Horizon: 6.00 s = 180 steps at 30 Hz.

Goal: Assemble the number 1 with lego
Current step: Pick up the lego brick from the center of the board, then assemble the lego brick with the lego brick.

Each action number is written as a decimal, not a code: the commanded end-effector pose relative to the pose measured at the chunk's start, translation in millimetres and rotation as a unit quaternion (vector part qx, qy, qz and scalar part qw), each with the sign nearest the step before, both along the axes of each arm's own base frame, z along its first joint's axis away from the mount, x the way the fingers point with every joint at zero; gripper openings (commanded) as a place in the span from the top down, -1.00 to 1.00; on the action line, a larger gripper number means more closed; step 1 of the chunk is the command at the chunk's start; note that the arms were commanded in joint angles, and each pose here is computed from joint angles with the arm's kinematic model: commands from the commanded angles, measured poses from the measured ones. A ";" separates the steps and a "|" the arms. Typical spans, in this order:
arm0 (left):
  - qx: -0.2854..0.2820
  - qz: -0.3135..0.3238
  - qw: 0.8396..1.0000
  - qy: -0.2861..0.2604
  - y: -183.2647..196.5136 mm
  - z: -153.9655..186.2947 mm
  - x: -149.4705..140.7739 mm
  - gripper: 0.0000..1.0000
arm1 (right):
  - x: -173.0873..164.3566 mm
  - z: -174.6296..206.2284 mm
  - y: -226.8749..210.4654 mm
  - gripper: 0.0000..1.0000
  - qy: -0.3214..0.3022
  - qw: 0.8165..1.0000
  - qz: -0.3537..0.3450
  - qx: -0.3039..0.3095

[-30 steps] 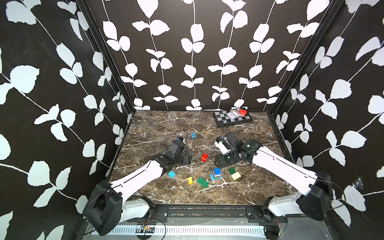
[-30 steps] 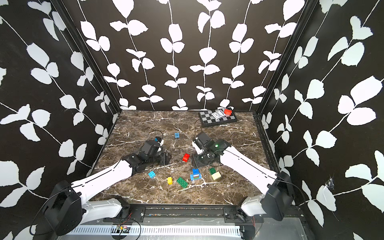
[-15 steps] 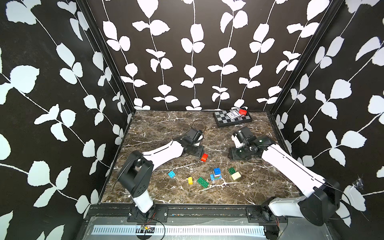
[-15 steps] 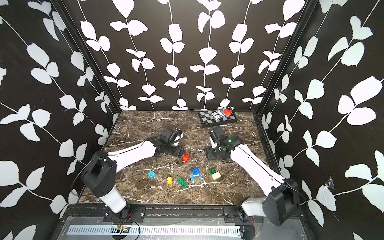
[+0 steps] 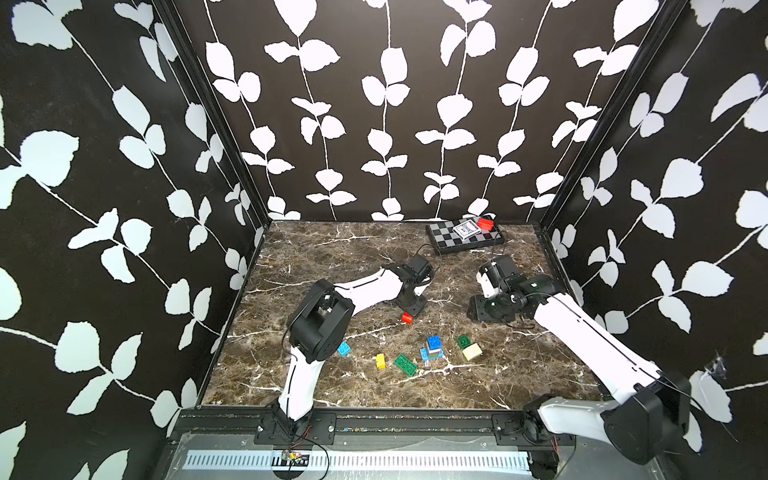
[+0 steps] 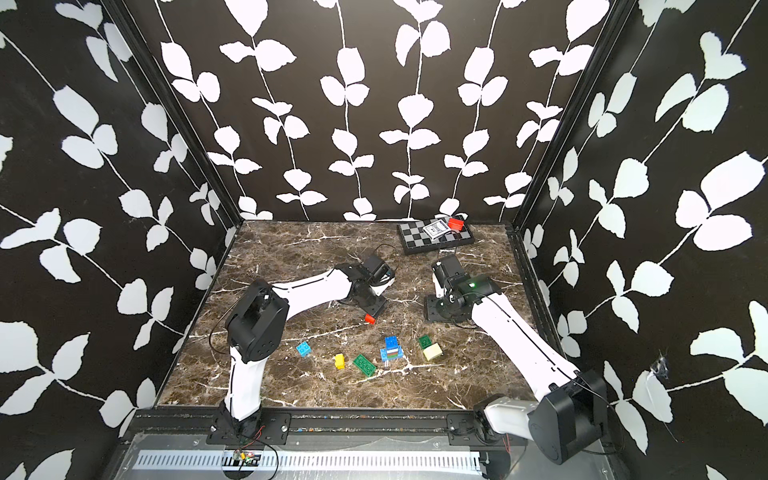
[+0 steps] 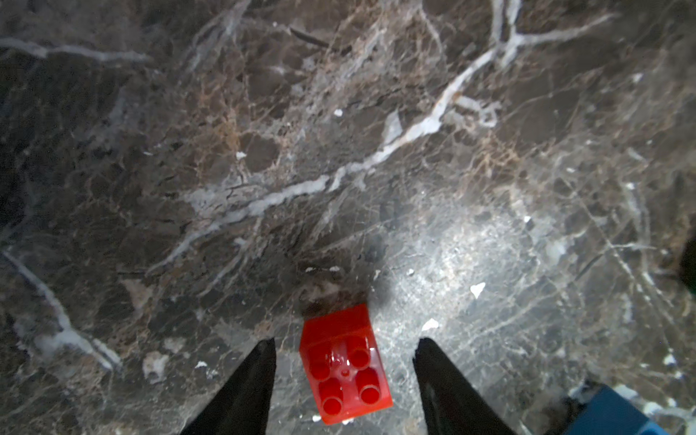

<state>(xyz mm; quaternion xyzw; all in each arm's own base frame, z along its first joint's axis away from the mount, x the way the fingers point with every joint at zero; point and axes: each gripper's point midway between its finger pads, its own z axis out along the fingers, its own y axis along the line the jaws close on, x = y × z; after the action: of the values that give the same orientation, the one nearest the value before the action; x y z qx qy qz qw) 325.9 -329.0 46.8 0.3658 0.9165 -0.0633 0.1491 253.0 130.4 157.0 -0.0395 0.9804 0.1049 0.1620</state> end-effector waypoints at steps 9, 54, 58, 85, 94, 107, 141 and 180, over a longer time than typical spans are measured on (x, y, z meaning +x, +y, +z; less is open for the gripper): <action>0.013 0.040 0.999 0.033 7.5 -10.3 -14.9 -0.08 | -5.0 -7.1 -8.5 -0.13 0.014 1.000 0.003 0.000; -0.146 -0.258 0.946 -0.134 -13.9 122.6 -87.4 0.51 | -4.3 -17.7 -9.4 -0.06 0.026 1.000 0.002 0.015; -0.113 -0.307 0.941 -0.090 -20.7 123.3 -112.3 0.51 | -4.1 -18.4 -10.7 -0.06 0.026 1.000 0.000 0.013; 0.053 -0.318 0.947 -0.016 -47.9 93.3 -148.5 0.41 | -14.5 -31.1 -34.6 -0.05 0.049 0.997 -0.056 0.038; 0.050 -0.307 0.950 -0.017 -52.3 86.9 -146.2 0.40 | -17.6 -30.6 -37.2 -0.05 0.051 0.996 -0.060 0.041; 0.036 -0.314 0.949 -0.017 -56.0 84.3 -149.1 0.38 | -19.6 -33.2 -36.3 -0.05 0.056 0.996 -0.060 0.046; 0.063 -0.334 0.940 -0.010 -39.1 69.8 -154.2 0.39 | -23.0 -37.2 -37.2 -0.05 0.063 0.995 -0.063 0.047; 0.018 -0.327 0.944 -0.045 -47.3 84.5 -152.0 -0.34 | -26.0 -33.9 -37.2 -0.07 0.062 0.995 -0.063 0.053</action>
<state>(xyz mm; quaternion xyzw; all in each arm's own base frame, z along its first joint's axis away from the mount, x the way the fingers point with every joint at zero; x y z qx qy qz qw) 175.3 -373.2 103.1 0.6580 0.7431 -0.0491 0.1114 236.8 94.2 127.4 0.0344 0.9816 0.1444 0.1200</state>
